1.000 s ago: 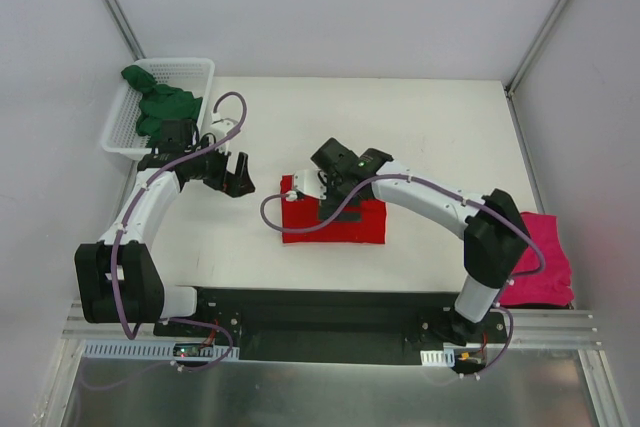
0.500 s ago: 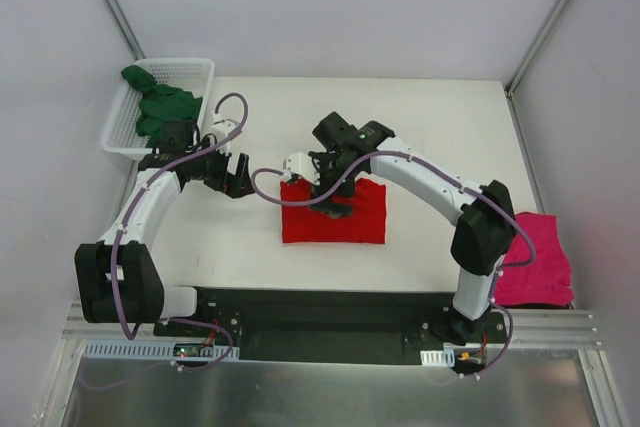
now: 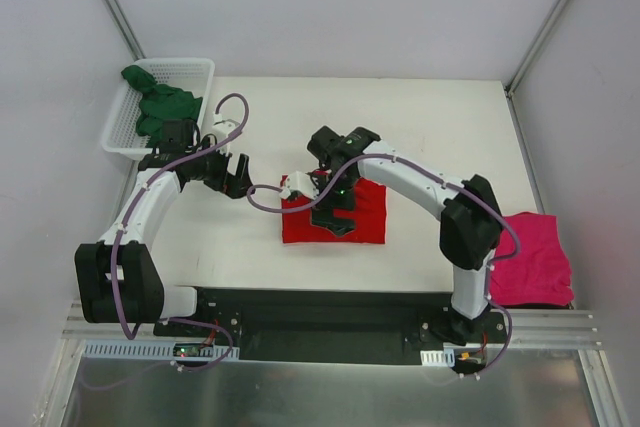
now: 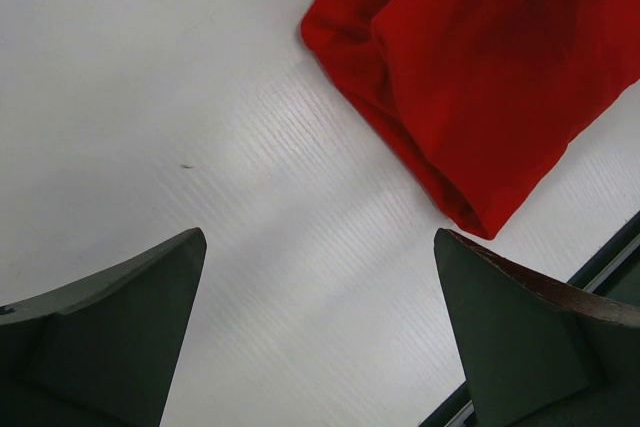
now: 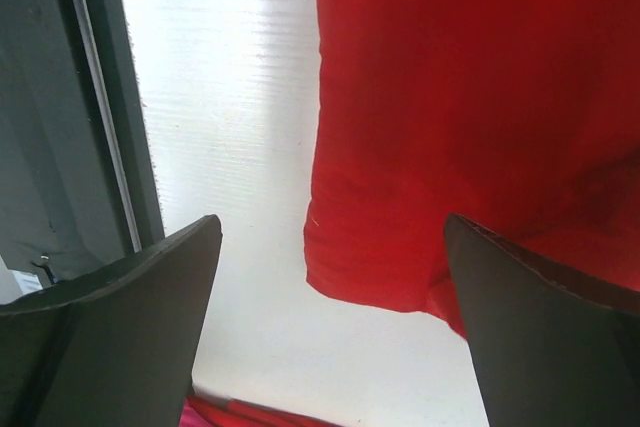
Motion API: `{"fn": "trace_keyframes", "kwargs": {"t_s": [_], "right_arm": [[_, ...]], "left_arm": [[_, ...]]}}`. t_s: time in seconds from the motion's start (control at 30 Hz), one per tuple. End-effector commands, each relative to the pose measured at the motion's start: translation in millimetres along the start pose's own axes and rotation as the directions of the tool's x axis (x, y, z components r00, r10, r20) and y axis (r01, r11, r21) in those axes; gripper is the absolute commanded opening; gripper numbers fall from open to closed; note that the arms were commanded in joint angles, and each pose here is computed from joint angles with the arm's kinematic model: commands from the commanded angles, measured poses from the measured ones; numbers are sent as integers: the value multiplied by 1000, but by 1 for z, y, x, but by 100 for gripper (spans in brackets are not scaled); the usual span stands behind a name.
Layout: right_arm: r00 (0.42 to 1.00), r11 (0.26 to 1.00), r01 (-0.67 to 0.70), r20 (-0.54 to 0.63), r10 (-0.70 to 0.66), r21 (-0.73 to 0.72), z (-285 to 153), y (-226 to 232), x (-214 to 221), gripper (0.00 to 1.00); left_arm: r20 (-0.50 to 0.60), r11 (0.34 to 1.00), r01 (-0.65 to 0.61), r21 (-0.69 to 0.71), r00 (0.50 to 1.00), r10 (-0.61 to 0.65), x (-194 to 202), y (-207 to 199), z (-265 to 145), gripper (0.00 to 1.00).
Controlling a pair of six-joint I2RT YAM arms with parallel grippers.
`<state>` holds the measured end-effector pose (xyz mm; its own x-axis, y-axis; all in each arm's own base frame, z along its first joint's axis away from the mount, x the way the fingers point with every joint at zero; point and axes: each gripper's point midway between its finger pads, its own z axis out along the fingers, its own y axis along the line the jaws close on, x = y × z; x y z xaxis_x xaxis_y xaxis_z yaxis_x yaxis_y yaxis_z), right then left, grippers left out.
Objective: Fold and stack the t-shirts
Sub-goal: Fold the long partially folded tshirt into a neat square
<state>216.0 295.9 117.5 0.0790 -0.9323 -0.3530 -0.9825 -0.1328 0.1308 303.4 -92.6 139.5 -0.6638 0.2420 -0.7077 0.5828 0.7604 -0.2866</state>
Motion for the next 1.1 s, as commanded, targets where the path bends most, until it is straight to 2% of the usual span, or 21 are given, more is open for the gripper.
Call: {"fn": "trace_keyframes", "kwargs": {"t_s": [0.0, 0.13, 0.23, 0.27, 0.43, 0.57, 0.63, 0.73, 0.77, 1.07], "right_arm": [[998, 1000, -1, -56, -1, -30, 14, -12, 19, 96], [993, 999, -25, -116, 30, 43, 22, -40, 32, 96], [984, 984, -60, -157, 86, 167, 14, -68, 47, 96], [973, 966, -87, -186, 134, 244, 8, -83, 58, 96], [937, 898, -169, -216, 274, 407, -23, -103, 84, 96], [953, 927, -212, -144, 266, 310, -32, -71, 70, 96], [946, 924, -224, -161, 283, 309, -30, -66, 76, 96], [936, 921, -234, -185, 301, 312, -26, -56, 94, 96], [928, 905, -224, -204, 311, 361, -30, -62, 103, 96], [905, 864, -283, -183, 384, 416, -42, -63, 133, 96]], "left_arm": [[0, 999, -22, 26, 1000, 22, 0, -6, 1, 99], [2, 999, -25, 24, 1000, 25, 0, -6, 0, 99], [5, 999, -29, 22, 1000, 29, 0, -6, -1, 99], [4, 999, -29, 25, 1000, 29, 0, -7, -1, 99], [6, 999, -28, 32, 1000, 27, 1, -9, -1, 99], [7, 999, -29, 26, 1000, 28, 1, -8, -2, 99], [10, 999, -20, 26, 1000, 20, 0, -9, -2, 100], [-7, 1000, -30, 5, 1000, 30, -6, -12, 3, 99], [-14, 999, -42, -11, 999, 42, -8, -12, 4, 99], [-81, 978, -190, 88, 977, 197, -30, -53, 48, 99]]}}
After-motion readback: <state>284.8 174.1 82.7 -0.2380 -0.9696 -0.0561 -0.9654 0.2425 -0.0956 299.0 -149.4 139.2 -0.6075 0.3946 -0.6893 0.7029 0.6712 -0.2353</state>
